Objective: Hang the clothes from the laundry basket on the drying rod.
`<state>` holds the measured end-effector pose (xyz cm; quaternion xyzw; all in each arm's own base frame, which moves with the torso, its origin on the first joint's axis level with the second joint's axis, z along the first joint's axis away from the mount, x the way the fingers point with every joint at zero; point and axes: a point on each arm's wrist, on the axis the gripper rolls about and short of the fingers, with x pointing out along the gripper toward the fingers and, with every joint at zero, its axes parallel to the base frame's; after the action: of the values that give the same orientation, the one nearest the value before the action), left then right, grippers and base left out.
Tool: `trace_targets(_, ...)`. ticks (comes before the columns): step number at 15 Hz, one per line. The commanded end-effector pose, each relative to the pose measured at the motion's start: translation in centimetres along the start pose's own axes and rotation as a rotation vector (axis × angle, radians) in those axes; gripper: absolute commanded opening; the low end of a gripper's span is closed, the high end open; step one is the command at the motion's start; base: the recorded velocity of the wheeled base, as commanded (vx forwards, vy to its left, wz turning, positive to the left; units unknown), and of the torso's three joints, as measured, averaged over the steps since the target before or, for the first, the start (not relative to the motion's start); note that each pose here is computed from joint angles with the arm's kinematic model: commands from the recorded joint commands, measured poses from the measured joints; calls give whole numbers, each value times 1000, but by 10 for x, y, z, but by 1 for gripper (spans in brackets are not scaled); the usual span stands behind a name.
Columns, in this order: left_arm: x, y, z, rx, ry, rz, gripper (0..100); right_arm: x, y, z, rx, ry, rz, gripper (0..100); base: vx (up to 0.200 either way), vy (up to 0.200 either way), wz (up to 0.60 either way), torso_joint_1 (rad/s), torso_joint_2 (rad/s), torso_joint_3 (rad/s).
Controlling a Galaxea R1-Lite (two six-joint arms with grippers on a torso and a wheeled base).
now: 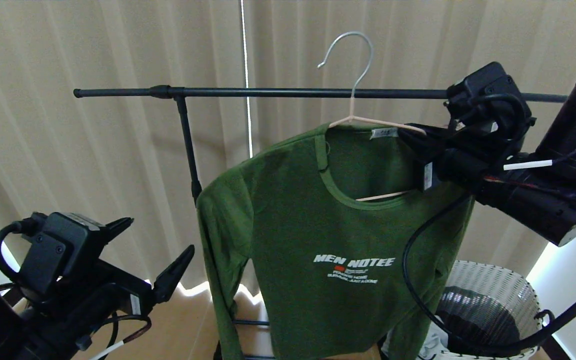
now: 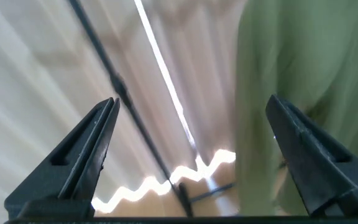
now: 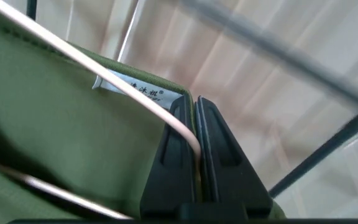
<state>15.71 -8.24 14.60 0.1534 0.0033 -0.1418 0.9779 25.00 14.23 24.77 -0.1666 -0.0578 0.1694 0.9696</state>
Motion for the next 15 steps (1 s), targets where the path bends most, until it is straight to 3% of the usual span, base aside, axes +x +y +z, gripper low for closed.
trace_targets(1, 12, -1, -6, 8, 42, 5, 100, -4, -1, 7, 7, -40, -5, 0, 0, 0, 0, 0, 0, 0)
trace_targets(7, 19, -6, -2, 8, 10, -70, 100, -9, 14, 14, 13, -72, 46, 0, 0, 0, 0, 0, 0, 0)
trace_targets(8, 19, -6, -2, 7, 12, -69, 0, -9, 14, 14, 13, -72, 46, 0, 0, 0, 0, 0, 0, 0)
trace_targets(14, 20, 0, -6, -1, 30, -36, 0, -9, 13, 15, 11, -75, 42, 0, 0, 0, 0, 0, 0, 0)
trace_targets(15, 21, 17, -13, -6, 66, 44, 0, -11, 9, 16, 11, -78, 28, 0, 0, 0, 0, 0, 0, 0)
